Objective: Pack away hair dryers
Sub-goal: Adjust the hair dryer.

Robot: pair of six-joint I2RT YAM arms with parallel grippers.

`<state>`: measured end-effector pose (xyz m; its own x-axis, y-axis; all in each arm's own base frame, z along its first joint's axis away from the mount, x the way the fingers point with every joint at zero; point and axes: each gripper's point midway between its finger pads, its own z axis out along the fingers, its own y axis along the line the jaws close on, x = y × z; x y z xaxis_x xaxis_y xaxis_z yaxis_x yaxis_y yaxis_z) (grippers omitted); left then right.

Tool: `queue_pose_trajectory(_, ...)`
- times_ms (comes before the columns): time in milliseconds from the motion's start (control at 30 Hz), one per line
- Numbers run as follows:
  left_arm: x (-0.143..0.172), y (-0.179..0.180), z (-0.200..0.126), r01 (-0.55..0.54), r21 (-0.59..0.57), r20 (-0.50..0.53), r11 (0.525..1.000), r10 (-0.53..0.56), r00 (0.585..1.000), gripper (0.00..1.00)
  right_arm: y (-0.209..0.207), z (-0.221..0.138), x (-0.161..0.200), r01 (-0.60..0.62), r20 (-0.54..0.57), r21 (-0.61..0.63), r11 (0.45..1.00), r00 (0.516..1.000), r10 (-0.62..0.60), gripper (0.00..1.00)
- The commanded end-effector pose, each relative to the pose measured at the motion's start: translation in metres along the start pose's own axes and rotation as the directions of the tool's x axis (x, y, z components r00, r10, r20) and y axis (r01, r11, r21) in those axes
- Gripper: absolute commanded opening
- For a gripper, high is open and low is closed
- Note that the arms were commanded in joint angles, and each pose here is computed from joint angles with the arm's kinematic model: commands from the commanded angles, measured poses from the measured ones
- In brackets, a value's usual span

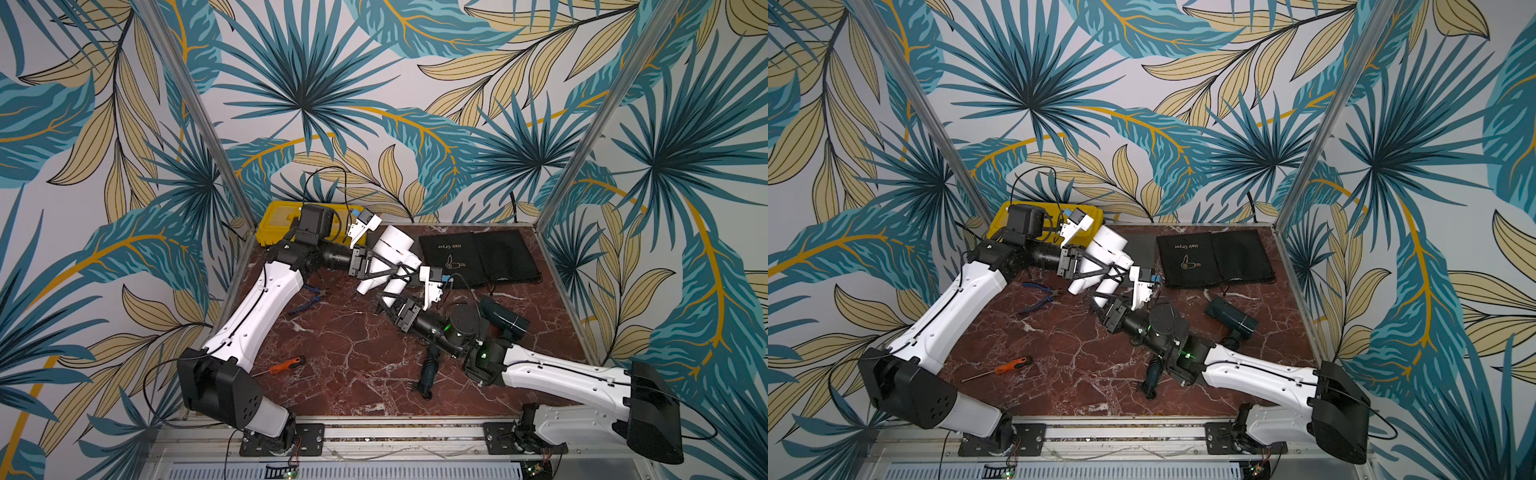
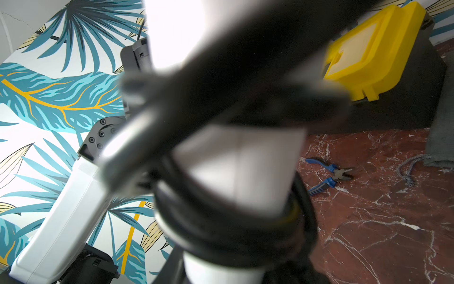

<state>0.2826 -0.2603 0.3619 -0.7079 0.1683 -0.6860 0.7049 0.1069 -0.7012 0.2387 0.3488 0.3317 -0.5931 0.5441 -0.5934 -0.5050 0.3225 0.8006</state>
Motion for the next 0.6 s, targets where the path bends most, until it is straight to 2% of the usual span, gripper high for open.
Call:
queue_pose_trajectory(0,0.002,-0.017,-0.006,-0.056,0.019,0.011,0.998,0.056,0.998,0.59,0.002,-0.012,-0.025,0.029,0.095,0.029,0.999,0.995,-0.032,0.07)
queue_pose_trajectory(33,0.002,-0.016,-0.007,-0.059,0.005,0.014,0.998,0.059,0.998,0.70,0.000,-0.013,-0.026,0.034,0.092,0.043,0.998,0.995,-0.038,0.06)
queue_pose_trajectory(67,0.001,-0.014,-0.007,-0.060,-0.008,0.017,0.998,0.060,0.998,0.76,-0.002,-0.015,-0.028,0.039,0.094,0.061,0.997,0.995,-0.044,0.04)
queue_pose_trajectory(233,-0.005,-0.008,-0.009,-0.071,-0.054,0.029,0.996,0.072,0.997,0.99,-0.009,-0.026,-0.034,0.054,0.108,0.122,0.991,0.992,-0.068,0.00)
queue_pose_trajectory(367,-0.016,0.003,-0.014,-0.086,-0.144,0.052,0.986,0.095,0.994,0.99,-0.019,-0.035,-0.040,0.068,0.113,0.202,0.977,0.989,-0.092,0.00)
queue_pose_trajectory(433,-0.025,0.020,-0.022,-0.121,-0.281,0.058,0.952,0.143,0.988,1.00,-0.030,-0.044,-0.045,0.092,0.106,0.288,0.953,0.986,-0.127,0.00)
queue_pose_trajectory(500,-0.031,0.044,-0.031,-0.181,-0.445,0.019,0.877,0.212,0.977,0.99,-0.047,-0.060,-0.054,0.117,0.084,0.415,0.902,0.982,-0.166,0.00)
queue_pose_trajectory(567,-0.031,0.067,-0.038,-0.251,-0.556,-0.051,0.793,0.269,0.962,0.99,-0.057,-0.076,-0.063,0.139,0.061,0.502,0.854,0.979,-0.196,0.00)
